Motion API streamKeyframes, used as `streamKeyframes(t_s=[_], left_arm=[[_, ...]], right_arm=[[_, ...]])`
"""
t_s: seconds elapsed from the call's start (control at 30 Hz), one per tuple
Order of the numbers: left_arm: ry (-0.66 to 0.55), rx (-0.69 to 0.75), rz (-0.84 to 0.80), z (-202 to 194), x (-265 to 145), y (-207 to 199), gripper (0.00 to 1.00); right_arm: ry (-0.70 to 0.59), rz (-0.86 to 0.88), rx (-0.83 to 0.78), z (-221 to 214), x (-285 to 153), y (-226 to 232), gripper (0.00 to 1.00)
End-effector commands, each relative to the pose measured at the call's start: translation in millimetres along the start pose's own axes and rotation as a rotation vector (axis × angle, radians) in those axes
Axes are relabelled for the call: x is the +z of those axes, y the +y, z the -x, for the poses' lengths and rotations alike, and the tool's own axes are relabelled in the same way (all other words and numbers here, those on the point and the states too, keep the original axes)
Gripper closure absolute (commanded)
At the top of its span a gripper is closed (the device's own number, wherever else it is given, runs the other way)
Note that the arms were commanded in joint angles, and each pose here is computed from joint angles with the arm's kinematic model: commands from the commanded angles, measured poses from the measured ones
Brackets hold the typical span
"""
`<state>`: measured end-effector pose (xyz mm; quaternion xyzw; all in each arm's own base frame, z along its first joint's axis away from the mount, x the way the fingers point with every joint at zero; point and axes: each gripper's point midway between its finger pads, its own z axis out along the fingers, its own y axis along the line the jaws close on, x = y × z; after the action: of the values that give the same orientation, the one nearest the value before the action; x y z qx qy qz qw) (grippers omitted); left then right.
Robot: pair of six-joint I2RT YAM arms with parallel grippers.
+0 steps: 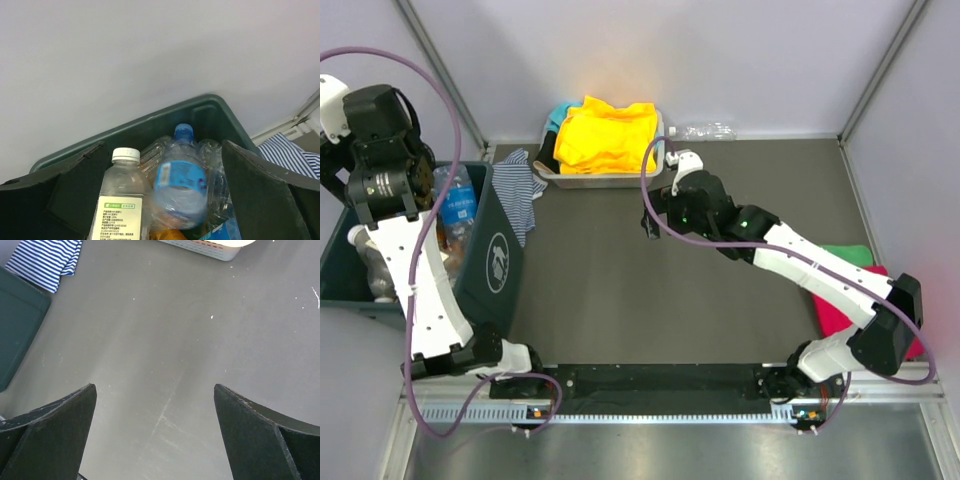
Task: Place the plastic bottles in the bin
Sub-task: Place the plastic bottle in the trash bin, then pick up the plastic bottle from the corner of the board.
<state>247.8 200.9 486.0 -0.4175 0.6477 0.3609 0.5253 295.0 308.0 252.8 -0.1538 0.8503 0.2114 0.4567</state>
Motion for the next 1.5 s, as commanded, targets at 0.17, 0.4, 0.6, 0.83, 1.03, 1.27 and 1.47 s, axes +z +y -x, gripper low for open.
streamKeyframes(t_s=[0.17,0.4,0.6,0.83,1.03,1.27,1.47], left_arm=[[-0.041,-0.098,-0.386,28,-36,-43,0.01],[0.141,-0.151,-1.103,-2,-104,-165,0.01],[0.19,-0.022,-1.36,-42,-172,-243,0.01],[0.308,0.0,-1.503,-100,-217,-296,0.01],[0.329,0.031,-1.59,-147,-243,-330,0.01],[0.411,0.036,-1.62,-187,-252,-356,0.01],[0.487,0.083,-1.611,-216,-254,-364,0.01]], right_arm=[[-0.032,-0.028,0.138,34,5,-21,0.01],[-0.036,-0.169,0.446,58,23,-93,0.01],[-0.078,-0.245,0.791,71,71,-178,0.01],[-0.125,-0.205,0.986,97,162,-242,0.01],[-0.276,-0.124,1.115,128,240,-295,0.02],[-0.457,-0.125,1.146,119,286,-346,0.01],[-0.571,-0.168,1.135,110,308,-374,0.02]])
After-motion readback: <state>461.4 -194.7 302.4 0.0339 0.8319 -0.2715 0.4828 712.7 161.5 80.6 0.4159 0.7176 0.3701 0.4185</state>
